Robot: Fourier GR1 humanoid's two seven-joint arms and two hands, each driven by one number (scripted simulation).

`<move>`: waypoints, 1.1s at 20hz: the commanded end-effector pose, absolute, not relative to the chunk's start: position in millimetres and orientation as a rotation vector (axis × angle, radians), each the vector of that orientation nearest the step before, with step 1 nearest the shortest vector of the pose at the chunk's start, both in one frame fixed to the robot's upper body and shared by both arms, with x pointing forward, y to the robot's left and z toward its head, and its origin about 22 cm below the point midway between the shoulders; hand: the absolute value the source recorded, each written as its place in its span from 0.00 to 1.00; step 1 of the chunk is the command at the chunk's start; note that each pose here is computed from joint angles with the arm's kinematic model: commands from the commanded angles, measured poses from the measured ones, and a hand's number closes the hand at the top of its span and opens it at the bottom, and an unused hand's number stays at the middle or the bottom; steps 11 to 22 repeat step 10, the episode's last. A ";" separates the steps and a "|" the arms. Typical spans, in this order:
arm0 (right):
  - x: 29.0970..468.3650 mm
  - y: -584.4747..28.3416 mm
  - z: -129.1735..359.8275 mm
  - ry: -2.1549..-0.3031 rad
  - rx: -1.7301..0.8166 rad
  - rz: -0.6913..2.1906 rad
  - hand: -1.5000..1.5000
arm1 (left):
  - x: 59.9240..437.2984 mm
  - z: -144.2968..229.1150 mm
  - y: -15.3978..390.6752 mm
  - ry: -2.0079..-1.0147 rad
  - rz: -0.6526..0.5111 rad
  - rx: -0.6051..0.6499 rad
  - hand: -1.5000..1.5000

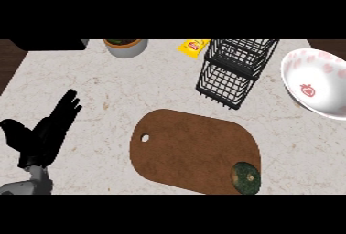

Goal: Pick the croissant from the cutting board and place it in the tiered basket

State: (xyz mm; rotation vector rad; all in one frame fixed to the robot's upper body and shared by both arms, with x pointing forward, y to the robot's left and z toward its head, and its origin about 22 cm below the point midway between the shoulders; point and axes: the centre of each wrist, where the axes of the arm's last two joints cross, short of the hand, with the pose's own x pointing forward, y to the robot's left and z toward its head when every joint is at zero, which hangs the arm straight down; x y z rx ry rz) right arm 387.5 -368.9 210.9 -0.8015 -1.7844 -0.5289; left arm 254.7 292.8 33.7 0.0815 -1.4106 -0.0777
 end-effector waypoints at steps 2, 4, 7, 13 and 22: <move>334.6 -432.3 219.2 -1.804 -0.859 -0.577 0.00 | 243.2 33.9 303.2 -1.404 -0.081 0.073 0.50; 316.1 -442.5 235.9 -1.782 -0.865 -0.549 0.00 | 247.7 24.5 287.5 -1.415 -0.087 0.101 0.50; 297.5 -477.9 236.5 -1.765 -0.865 -0.563 0.00 | 244.4 40.8 296.9 -1.424 -0.096 0.087 0.50; 273.1 -510.1 237.4 -1.795 -0.863 -0.526 0.00 | 245.9 34.8 304.5 -1.400 -0.105 0.088 0.50; 273.1 -510.1 237.4 -1.795 -0.863 -0.526 0.00 | 245.9 34.8 304.5 -1.400 -0.105 0.088 0.50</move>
